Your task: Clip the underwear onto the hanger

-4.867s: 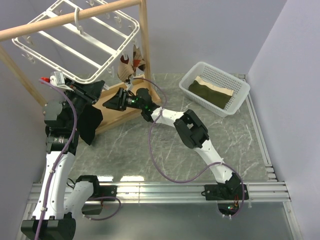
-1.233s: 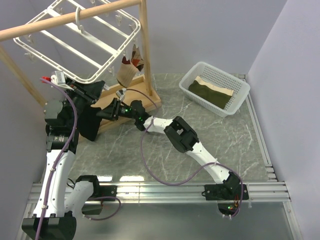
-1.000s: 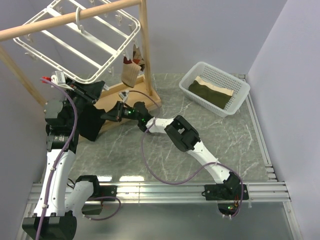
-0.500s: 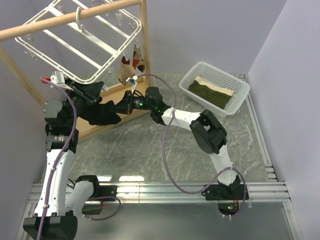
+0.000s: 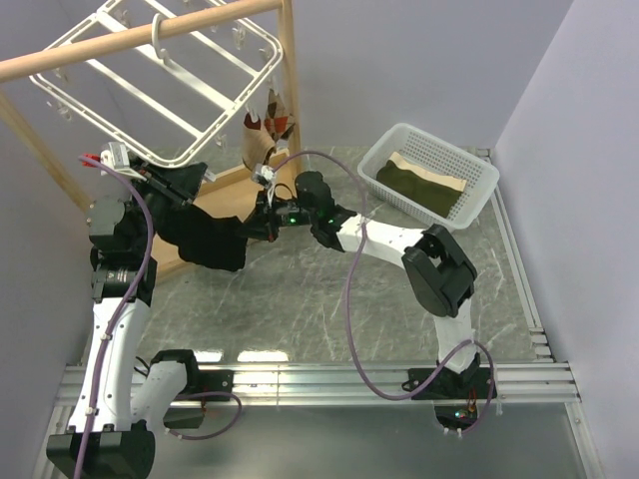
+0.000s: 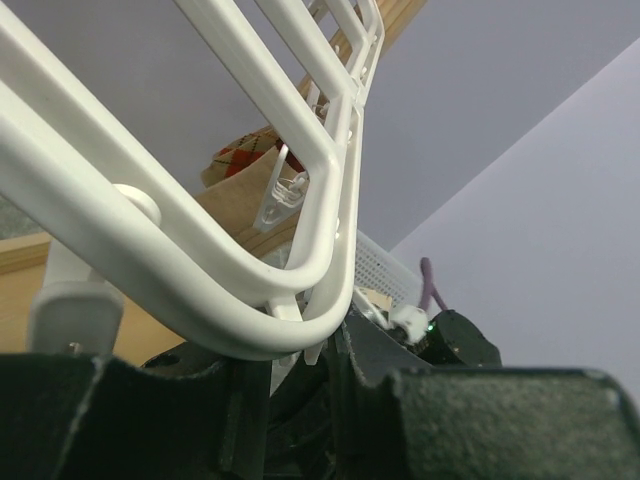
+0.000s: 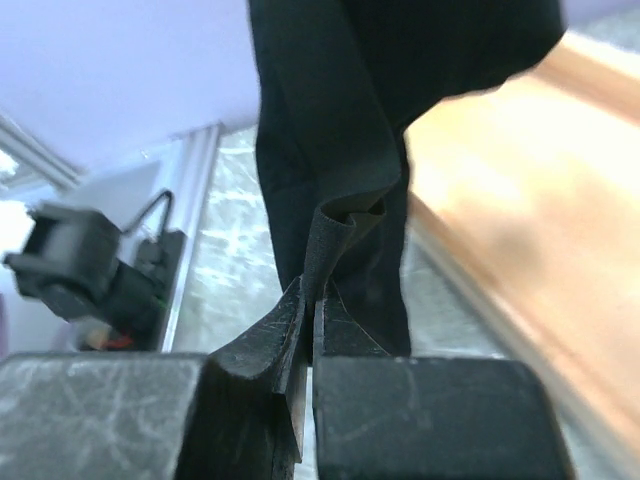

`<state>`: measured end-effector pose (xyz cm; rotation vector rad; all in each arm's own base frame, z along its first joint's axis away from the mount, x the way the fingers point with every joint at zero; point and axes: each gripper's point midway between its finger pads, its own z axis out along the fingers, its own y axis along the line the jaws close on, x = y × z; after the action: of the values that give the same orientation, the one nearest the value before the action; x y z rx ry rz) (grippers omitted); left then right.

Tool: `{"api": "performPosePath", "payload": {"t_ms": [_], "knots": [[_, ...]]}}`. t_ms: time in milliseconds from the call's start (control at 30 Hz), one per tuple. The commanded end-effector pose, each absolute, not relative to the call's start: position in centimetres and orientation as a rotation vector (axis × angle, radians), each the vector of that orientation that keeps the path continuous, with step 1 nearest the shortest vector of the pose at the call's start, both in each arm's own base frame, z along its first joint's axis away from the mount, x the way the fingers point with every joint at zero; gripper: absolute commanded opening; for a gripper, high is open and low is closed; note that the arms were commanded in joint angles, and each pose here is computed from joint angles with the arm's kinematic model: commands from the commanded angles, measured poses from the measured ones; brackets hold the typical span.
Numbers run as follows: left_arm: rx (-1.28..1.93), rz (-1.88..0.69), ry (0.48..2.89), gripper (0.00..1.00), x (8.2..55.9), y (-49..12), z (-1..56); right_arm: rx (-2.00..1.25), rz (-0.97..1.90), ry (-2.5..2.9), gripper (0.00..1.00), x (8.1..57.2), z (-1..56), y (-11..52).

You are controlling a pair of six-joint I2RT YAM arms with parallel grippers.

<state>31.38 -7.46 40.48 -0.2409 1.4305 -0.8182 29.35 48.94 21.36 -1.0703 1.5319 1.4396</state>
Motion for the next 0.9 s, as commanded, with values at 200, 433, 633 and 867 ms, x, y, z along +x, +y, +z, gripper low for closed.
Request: {"api": "performPosePath", "payload": {"t_ms": [200,433,633,867], "knots": [[-0.210,-0.816,1.400,0.00,30.9,-7.5,42.3,-1.270,1.090,1.110,0.00,31.4,29.6,48.2],[-0.210,-0.822,1.399,0.00,30.9,-7.5,42.3,-1.256,1.022,1.021,0.00,32.8,33.5,49.0],[-0.206,-0.827,1.405,0.00,30.9,-7.6,42.3,-1.258,0.972,0.976,0.00,33.2,35.0,49.8],[-0.209,-0.825,1.404,0.00,30.8,-7.6,42.1,-1.285,0.974,0.967,0.00,32.7,34.8,50.2]]}}
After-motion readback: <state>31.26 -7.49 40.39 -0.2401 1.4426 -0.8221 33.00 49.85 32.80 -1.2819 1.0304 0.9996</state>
